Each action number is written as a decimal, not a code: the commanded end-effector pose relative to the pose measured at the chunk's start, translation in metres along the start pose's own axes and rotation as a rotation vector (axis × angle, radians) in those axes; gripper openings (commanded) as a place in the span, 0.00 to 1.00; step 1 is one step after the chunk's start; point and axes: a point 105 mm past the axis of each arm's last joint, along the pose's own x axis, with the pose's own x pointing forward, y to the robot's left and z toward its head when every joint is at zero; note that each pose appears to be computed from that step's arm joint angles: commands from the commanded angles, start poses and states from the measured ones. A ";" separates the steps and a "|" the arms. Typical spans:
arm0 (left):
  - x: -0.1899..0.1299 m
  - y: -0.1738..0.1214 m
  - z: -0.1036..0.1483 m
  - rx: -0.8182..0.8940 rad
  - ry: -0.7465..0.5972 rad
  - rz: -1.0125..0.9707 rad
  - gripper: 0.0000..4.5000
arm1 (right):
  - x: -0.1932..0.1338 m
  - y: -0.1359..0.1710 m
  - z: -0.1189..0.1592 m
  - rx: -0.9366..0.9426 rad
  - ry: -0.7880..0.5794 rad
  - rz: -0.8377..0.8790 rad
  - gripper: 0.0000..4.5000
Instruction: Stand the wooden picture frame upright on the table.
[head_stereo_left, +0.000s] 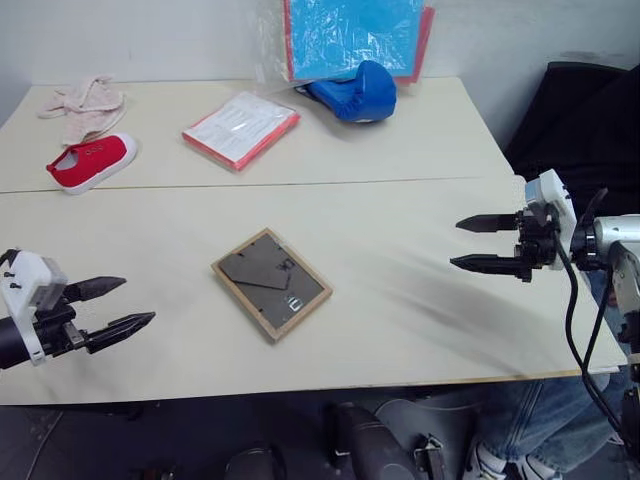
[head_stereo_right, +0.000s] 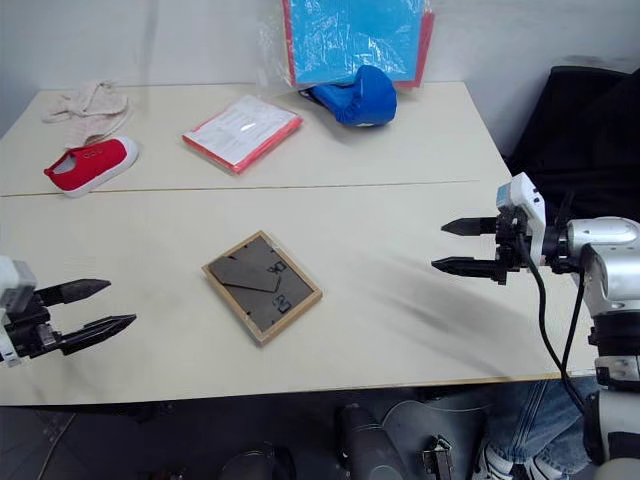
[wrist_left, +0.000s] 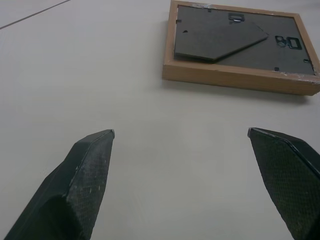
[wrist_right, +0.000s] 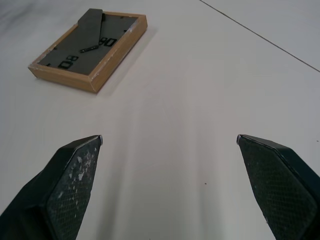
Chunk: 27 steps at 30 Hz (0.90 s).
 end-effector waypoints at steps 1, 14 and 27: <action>-0.004 -0.003 0.014 0.045 -0.031 0.008 1.00 | 0.002 0.001 0.013 -0.031 -0.032 0.028 0.99; 0.022 -0.017 -0.002 0.118 0.089 -0.101 0.91 | 0.043 0.003 0.011 -0.121 -0.009 0.042 0.90; 0.078 -0.012 -0.021 0.300 0.225 -0.280 0.01 | 0.161 0.029 -0.005 -0.316 0.059 0.219 0.00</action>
